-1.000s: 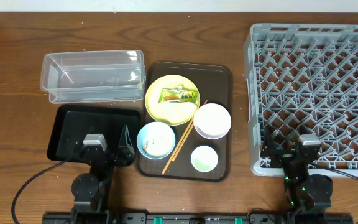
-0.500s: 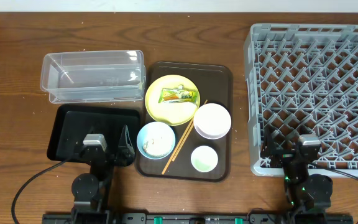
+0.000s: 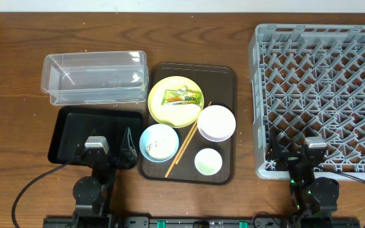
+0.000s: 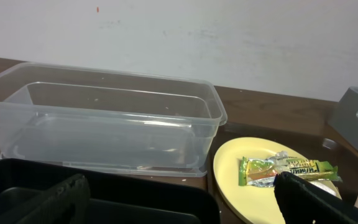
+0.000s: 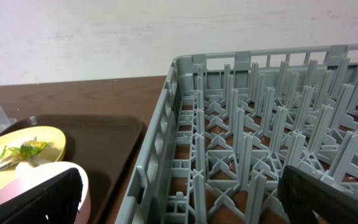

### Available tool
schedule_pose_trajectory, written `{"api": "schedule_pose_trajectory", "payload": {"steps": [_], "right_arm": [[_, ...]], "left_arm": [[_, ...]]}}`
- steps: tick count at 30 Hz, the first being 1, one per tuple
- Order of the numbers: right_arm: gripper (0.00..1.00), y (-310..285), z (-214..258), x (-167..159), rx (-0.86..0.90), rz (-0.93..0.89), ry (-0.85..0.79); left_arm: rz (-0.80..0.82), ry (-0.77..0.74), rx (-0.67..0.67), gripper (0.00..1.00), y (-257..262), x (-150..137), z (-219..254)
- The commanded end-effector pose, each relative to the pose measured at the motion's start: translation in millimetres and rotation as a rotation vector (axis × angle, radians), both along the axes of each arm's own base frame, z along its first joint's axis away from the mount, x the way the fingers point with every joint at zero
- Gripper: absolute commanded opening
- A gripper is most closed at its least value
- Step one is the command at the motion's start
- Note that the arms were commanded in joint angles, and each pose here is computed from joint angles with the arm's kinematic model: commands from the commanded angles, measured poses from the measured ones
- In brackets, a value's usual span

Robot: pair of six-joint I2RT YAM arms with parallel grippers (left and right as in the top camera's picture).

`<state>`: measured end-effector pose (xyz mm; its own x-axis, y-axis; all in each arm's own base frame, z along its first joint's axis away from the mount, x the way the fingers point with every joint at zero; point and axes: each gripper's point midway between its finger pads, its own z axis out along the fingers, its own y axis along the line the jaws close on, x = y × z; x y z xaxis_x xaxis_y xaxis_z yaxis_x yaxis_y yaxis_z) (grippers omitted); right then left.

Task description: Sort waste into correct bins and load items into the dishwasher rack

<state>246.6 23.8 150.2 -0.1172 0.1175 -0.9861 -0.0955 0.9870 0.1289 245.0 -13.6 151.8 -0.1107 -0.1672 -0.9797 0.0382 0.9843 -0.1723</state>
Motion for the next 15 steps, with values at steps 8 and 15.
{"api": "schedule_pose_trajectory", "payload": {"steps": [8,15], "right_arm": [[0.99,-3.4,-1.7,0.3,0.007,-0.018,0.006],[0.99,-4.1,-1.7,0.3,0.006,-0.022,0.006]], "left_arm": [[0.007,0.048,0.011,0.97,2.0,-1.2,-14.3],[0.007,0.048,0.011,0.97,2.0,-1.2,-14.4]]}}
